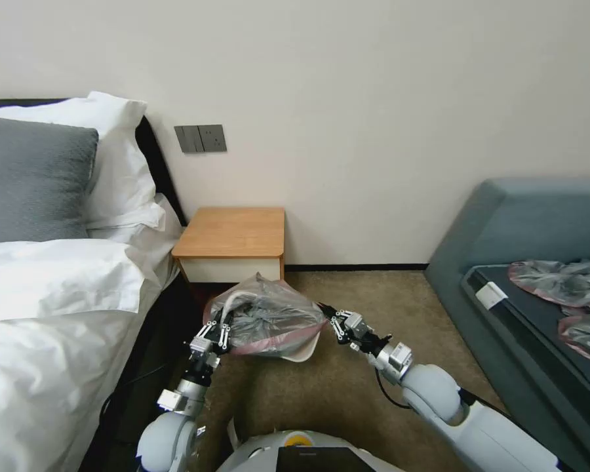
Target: Pick up the garbage bag from the table and place it over the trash can.
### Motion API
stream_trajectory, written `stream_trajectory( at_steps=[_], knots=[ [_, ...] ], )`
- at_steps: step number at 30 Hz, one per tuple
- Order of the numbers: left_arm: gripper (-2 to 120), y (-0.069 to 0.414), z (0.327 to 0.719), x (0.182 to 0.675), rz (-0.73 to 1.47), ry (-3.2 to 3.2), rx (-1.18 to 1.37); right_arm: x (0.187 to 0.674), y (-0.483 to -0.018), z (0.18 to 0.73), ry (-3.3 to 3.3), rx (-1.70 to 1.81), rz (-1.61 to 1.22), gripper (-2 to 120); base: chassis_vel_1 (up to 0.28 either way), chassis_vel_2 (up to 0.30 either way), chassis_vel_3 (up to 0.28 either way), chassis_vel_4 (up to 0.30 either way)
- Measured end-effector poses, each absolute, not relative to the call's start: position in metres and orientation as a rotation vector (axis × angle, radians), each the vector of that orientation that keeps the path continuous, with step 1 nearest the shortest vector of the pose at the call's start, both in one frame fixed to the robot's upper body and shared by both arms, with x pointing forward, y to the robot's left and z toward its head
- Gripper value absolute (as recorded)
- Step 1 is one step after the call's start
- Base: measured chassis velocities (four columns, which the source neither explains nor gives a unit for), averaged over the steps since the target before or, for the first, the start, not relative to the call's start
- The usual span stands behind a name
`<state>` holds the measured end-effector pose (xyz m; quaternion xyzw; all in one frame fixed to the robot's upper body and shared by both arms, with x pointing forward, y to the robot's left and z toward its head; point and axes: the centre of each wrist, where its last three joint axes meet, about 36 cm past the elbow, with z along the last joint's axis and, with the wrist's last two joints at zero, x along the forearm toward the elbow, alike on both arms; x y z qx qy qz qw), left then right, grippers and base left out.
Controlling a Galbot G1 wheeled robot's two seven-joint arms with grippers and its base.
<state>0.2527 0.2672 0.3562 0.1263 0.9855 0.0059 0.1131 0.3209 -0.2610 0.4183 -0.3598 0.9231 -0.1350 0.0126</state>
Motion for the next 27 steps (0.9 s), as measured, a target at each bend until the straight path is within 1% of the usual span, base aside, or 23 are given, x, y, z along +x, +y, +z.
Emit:
stream_trajectory(
  at_steps=[7, 13, 15, 16, 17, 19, 20, 23, 24, 27],
  knots=[
    [9, 0.268, 0.360, 0.253, -0.060, 2.930, 0.288, 0.320, -0.264, 0.415, 2.876, -1.124, -0.433, 0, 0.000, 0.000, 0.000, 0.000],
    [9, 0.252, 0.369, 0.252, -0.248, 2.997, 0.220, 0.317, -0.265, 0.407, 2.867, -1.141, -0.455, 0, 0.000, 0.000, 0.000, 0.000],
    [9, 0.244, 0.372, 0.250, -0.325, 3.025, 0.205, 0.316, -0.265, 0.404, 2.858, -1.156, -0.462, 10, 0.000, 0.000, 0.000, 0.000],
    [9, 0.244, 0.372, 0.250, -0.325, 3.025, 0.205, 0.316, -0.265, 0.404, 2.858, -1.156, -0.462, 10, 0.000, 0.000, 0.000, 0.000],
    [9, 0.240, 0.374, 0.249, -0.360, 3.033, 0.199, 0.315, -0.265, 0.403, 2.856, -1.160, -0.465, 14, 0.000, 0.000, 0.000, 0.000],
    [9, 0.234, 0.379, 0.249, -0.430, 3.049, 0.182, 0.313, -0.266, 0.399, 2.848, -1.171, -0.482, 24, 0.000, 0.000, 0.000, 0.000],
    [9, 0.234, 0.379, 0.249, -0.430, 3.049, 0.182, 0.313, -0.266, 0.399, 2.848, -1.171, -0.482, 24, 0.000, 0.000, 0.000, 0.000],
    [9, 0.231, 0.384, 0.249, -0.471, 3.071, 0.145, 0.308, -0.268, 0.394, 2.834, -1.181, -0.510, 39, 0.000, 0.000, 0.000, 0.000],
    [9, 0.231, 0.384, 0.249, -0.471, 3.071, 0.145, 0.308, -0.268, 0.394, 2.834, -1.181, -0.510, 39, 0.000, 0.000, 0.000, 0.000],
    [9, 0.230, 0.385, 0.250, -0.483, 3.103, 0.101, 0.302, -0.268, 0.390, 2.816, -1.184, -0.543, 52, 0.000, 0.000, 0.000, 0.000]
  ],
)
